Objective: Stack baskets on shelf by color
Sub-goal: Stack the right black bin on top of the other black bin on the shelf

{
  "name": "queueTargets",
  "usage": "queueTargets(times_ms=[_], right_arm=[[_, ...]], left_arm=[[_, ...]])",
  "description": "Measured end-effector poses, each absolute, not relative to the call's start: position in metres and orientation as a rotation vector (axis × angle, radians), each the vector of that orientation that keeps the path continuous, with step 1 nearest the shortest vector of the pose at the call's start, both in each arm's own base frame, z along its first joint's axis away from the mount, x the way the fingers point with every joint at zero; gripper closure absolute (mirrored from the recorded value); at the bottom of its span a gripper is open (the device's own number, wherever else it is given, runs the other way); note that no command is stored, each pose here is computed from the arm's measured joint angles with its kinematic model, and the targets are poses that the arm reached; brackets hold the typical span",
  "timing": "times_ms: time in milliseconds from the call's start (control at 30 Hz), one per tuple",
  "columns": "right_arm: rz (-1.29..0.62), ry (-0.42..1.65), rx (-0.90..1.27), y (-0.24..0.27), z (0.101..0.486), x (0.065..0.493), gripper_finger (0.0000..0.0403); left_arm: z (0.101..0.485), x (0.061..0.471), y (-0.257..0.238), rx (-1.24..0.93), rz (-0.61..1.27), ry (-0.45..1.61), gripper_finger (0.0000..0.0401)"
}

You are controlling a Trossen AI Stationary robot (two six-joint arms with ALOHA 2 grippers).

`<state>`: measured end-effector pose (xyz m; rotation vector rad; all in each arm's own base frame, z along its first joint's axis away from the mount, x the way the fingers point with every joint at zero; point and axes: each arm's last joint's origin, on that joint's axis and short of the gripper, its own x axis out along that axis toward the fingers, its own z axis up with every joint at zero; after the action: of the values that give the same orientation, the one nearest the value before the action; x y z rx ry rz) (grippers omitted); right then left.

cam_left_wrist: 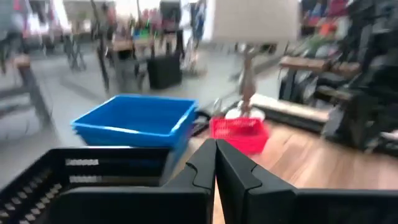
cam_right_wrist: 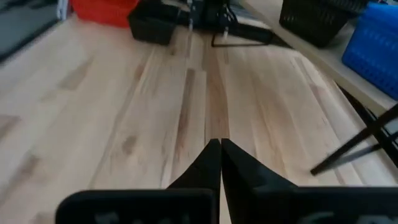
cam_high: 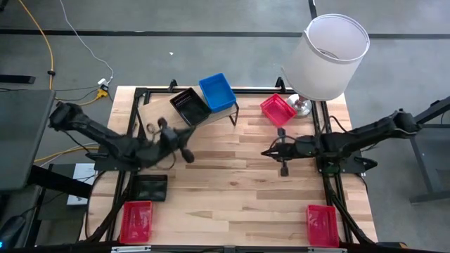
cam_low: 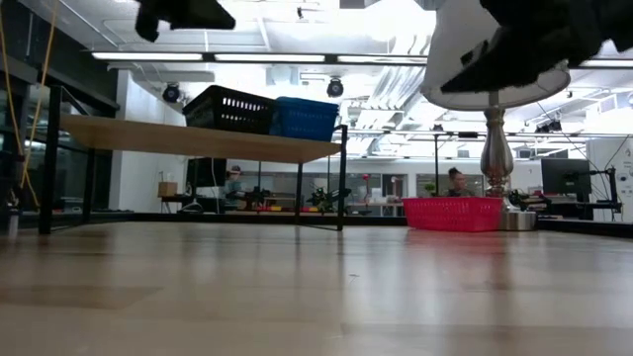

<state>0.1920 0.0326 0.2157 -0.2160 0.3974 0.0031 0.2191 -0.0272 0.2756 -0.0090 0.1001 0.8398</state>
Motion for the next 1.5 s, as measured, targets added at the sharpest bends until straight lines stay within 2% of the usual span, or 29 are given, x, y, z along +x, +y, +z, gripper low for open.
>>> queueTargets(times_ms=[133, 333, 600, 1033, 1267, 1500], right_arm=[[0.001, 0.419, -0.216, 0.034, 0.208, 0.19, 0.0403], [-0.001, 0.438, -0.202, 0.034, 0.205, 0.19, 0.0403], [-0.001, 0.44, -0.208, 0.034, 0.205, 0.191, 0.0403], [0.0, 0.44, -0.21, 0.034, 0.205, 0.191, 0.0403], [-0.001, 0.441, -0.203, 0.034, 0.205, 0.191, 0.0403], [0.0, 0.441, -0.202, 0.034, 0.205, 0.191, 0.0403]], left_arm=[[0.303, 0.215, 0.002, -0.161, 0.844, 0.342, 0.0401], [0.324, 0.196, 0.028, -0.35, 0.975, 0.647, 0.0401], [0.312, 0.183, 0.055, -0.492, 1.128, 0.892, 0.0401], [0.279, 0.201, 0.106, -0.439, 1.285, 1.075, 0.0401], [0.277, 0.207, 0.117, -0.352, 1.29, 1.061, 0.0401], [0.277, 0.205, 0.119, -0.357, 1.252, 1.091, 0.0401]])
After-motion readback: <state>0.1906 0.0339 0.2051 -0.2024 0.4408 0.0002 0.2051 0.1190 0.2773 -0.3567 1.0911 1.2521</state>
